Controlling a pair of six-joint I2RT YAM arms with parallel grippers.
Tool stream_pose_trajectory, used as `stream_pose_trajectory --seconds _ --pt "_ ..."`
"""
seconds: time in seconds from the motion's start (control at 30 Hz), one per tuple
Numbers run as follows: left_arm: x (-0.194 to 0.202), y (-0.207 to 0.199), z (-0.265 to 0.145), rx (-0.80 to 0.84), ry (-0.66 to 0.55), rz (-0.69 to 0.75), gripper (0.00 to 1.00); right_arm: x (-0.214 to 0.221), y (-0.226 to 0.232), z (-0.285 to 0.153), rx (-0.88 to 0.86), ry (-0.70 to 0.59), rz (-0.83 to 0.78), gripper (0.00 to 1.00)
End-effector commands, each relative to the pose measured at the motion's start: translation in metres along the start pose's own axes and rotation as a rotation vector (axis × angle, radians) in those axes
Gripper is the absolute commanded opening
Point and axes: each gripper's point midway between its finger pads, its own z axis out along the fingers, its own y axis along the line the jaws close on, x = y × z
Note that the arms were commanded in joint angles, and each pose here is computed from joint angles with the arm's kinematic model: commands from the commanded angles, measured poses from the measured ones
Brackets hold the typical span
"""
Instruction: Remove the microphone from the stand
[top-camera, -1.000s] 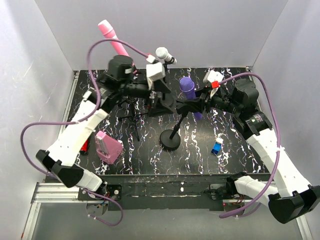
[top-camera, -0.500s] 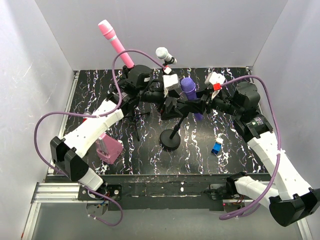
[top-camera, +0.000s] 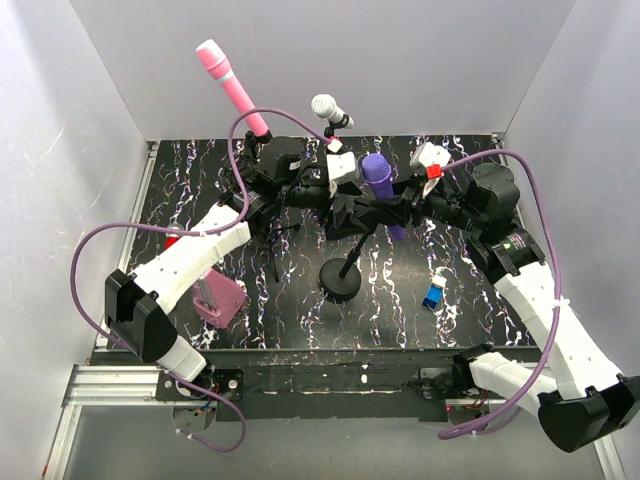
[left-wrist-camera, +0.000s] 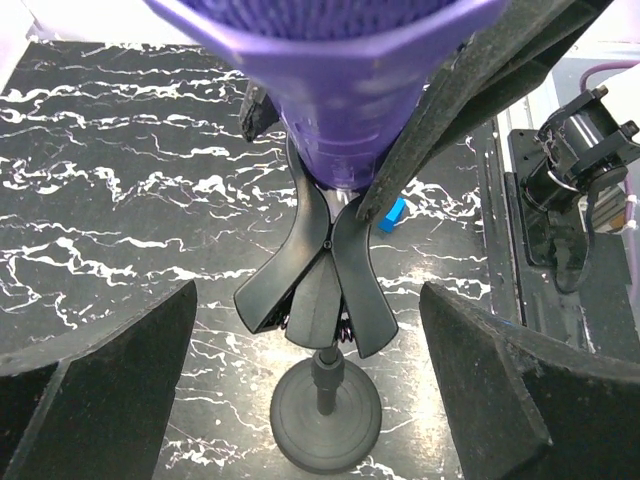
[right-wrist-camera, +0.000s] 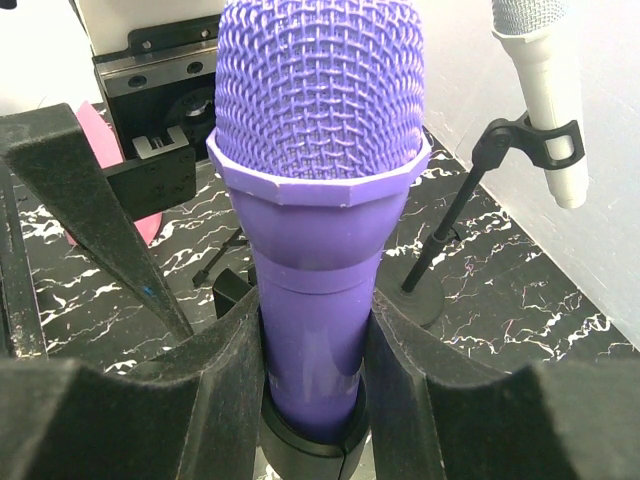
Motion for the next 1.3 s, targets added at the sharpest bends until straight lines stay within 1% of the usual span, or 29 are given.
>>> stream_pose_trajectory --seconds 0.0,0.1,0.17,0.27,0.3,0.37,0.4,0.43,0.47,0.67,0.97,1.03,1.07,1.1,1.13,1.17,1.2,1.27 --pt "-0.016 -0.004 0.000 0.016 -0.055 0.030 0.89 0.004 -0.011 0.001 0.035 0.021 -0.008 0.01" --pt "-0.016 -0.004 0.001 0.029 -0.059 0.036 0.82 0.006 -0.010 0.001 0.032 0.027 -0.005 0.01" --pt "-0.018 -0.006 0.002 0.042 -0.058 0.037 0.74 0.007 -0.010 0.001 0.032 0.032 0.002 0.01" --pt "-0.016 -0.007 0.004 0.066 -0.043 0.020 0.58 0.006 -0.011 0.001 0.036 0.030 0.002 0.01" --pt "-0.016 -0.007 0.004 0.070 -0.041 0.015 0.50 0.004 -0.012 0.002 0.038 0.028 0.003 0.01" --pt "-0.013 -0.007 0.006 0.080 -0.027 0.005 0.36 -0.002 -0.014 0.002 0.045 0.019 0.006 0.01" --pt "-0.013 -0.006 0.006 0.083 -0.024 0.000 0.25 -0.007 -0.015 0.003 0.046 0.011 0.006 0.01" --pt "-0.012 -0.006 0.006 0.086 -0.019 -0.002 0.05 -0.010 -0.016 0.003 0.052 0.007 0.007 0.01" --pt "-0.011 -0.005 0.007 0.083 -0.014 -0.001 0.00 -0.015 -0.017 0.003 0.054 -0.003 0.005 0.01" --pt "-0.004 -0.004 0.006 0.066 0.001 -0.008 0.00 -0.055 -0.023 0.002 0.064 -0.074 -0.003 0.01" --pt "-0.001 -0.001 0.003 0.020 0.011 -0.020 0.00 -0.176 -0.029 -0.011 0.070 -0.298 -0.021 0.01" --pt "-0.005 0.005 0.001 -0.016 0.009 -0.027 0.00 -0.195 -0.030 -0.014 0.073 -0.330 -0.027 0.01" --pt "-0.008 0.008 -0.001 -0.044 0.006 -0.031 0.09 -0.200 -0.030 -0.014 0.072 -0.337 -0.027 0.01" --pt "-0.014 0.011 -0.003 -0.066 -0.001 -0.025 0.34 -0.200 -0.030 -0.013 0.069 -0.335 -0.025 0.01" --pt "-0.021 0.015 -0.007 -0.091 -0.005 -0.010 0.52 -0.196 -0.031 -0.012 0.072 -0.325 -0.022 0.01" --pt "-0.031 0.018 -0.011 -0.111 -0.016 0.014 0.64 -0.187 -0.034 -0.010 0.081 -0.307 -0.014 0.01" --pt "-0.042 0.021 -0.015 -0.137 -0.029 0.030 0.73 -0.180 -0.036 -0.008 0.091 -0.293 -0.003 0.01" --pt "-0.066 0.023 -0.025 -0.165 -0.060 0.047 0.82 -0.164 -0.041 -0.005 0.120 -0.270 0.023 0.01"
